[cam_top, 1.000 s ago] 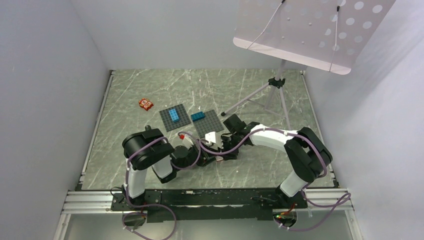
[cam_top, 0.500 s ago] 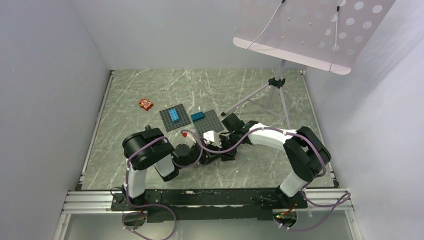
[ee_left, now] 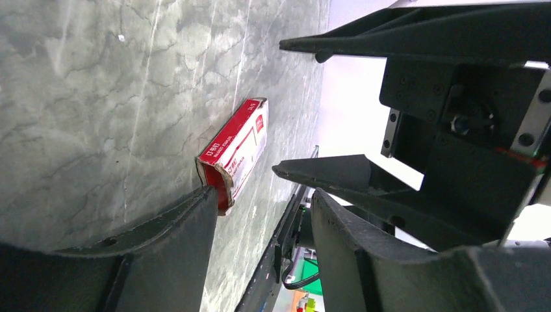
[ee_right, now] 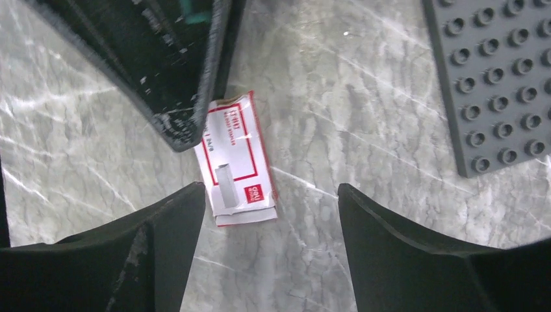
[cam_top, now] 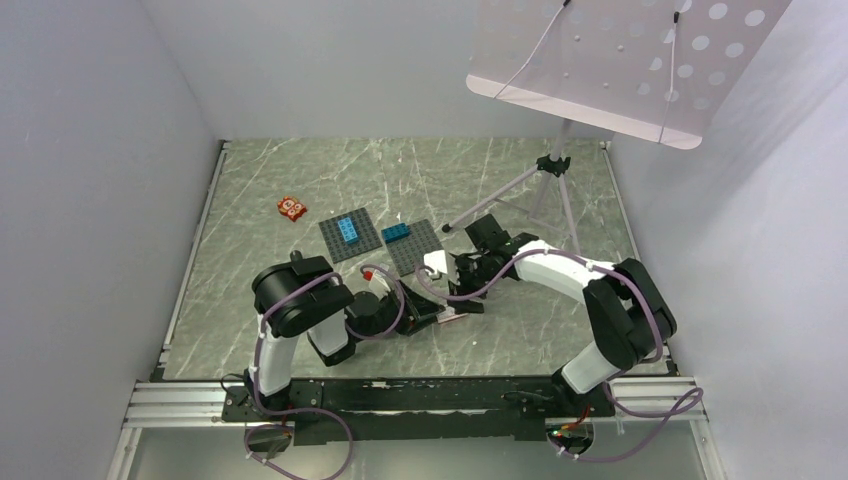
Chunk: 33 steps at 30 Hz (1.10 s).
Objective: Load the staples into the stapler
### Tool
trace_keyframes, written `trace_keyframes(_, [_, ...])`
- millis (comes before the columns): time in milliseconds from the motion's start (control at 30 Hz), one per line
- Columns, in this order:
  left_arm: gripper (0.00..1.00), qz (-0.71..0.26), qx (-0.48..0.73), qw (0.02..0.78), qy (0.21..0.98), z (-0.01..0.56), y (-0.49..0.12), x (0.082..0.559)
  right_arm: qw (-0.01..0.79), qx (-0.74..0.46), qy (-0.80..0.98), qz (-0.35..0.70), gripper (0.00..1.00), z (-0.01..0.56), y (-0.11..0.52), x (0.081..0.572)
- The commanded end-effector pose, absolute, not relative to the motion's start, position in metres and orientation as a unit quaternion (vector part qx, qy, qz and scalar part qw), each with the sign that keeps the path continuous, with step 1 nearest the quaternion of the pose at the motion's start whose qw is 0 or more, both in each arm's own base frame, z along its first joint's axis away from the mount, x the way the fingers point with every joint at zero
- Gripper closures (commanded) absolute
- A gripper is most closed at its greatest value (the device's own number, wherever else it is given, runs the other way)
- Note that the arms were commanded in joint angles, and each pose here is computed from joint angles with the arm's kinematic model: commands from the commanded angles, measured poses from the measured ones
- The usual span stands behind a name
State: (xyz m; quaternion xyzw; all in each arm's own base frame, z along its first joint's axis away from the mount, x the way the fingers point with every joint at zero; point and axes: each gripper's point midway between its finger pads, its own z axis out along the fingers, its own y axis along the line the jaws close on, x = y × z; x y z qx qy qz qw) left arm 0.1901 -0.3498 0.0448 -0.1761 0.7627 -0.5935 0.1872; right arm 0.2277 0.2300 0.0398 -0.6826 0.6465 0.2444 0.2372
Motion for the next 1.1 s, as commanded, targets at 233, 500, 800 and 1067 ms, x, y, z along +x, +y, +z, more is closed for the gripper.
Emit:
trace_keyframes(233, [0.41, -0.637, -0.156, 0.206, 0.726, 0.076, -0.356, 0.191, 0.219, -0.758, 0.573, 0.222, 0.2, 0.024, 0.217, 0.218])
trace_keyframes(500, [0.41, -0.639, -0.155, 0.205, 0.725, 0.076, -0.359, 0.192, 0.194, -0.762, 0.572, 0.233, 0.29, 0.012, 0.219, 0.212])
trace_keyframes(800, [0.42, -0.646, -0.144, 0.201, 0.722, 0.079, -0.365, 0.192, 0.191, -0.759, 0.575, 0.237, 0.48, 0.012, 0.22, 0.209])
trace_keyframes(1067, [0.42, -0.646, -0.14, 0.197, 0.724, 0.078, -0.369, 0.193, 0.188, -0.755, 0.583, 0.233, 0.54, 0.011, 0.222, 0.209])
